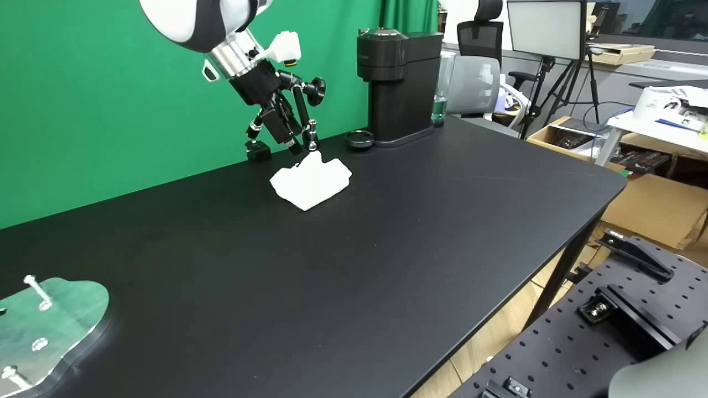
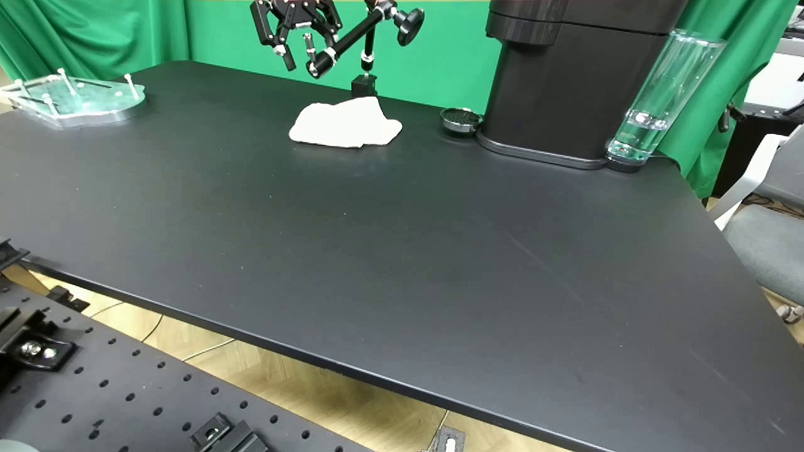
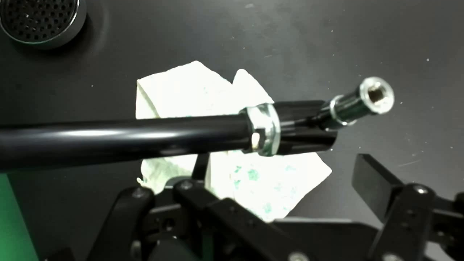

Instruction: Pick the cloth on the table and put it on the stand

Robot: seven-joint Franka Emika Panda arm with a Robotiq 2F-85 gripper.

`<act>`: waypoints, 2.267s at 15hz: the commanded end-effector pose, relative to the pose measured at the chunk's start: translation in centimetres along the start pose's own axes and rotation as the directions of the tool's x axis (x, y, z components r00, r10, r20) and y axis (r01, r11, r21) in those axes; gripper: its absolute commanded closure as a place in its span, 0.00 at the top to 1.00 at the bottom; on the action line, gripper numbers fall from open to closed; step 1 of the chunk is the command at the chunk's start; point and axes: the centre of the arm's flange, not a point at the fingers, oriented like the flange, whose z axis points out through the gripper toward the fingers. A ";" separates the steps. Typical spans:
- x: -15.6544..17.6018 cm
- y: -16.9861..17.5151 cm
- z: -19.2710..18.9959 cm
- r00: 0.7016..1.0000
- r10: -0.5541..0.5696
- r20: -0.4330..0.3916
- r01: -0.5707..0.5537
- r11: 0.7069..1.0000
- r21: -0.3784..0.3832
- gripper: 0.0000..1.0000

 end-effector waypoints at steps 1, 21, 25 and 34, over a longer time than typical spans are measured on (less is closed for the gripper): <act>2.0 0.4 1.0 0.999 -0.040 0.008 0.041 0.995 -0.086 1.00; 10.1 0.3 6.9 1.000 -0.006 -0.004 0.006 0.991 -0.136 0.74; 10.0 0.6 7.2 0.999 0.037 -0.012 -0.039 0.990 -0.138 0.46; 9.5 0.8 3.9 0.991 0.127 -0.039 -0.129 0.990 -0.055 0.00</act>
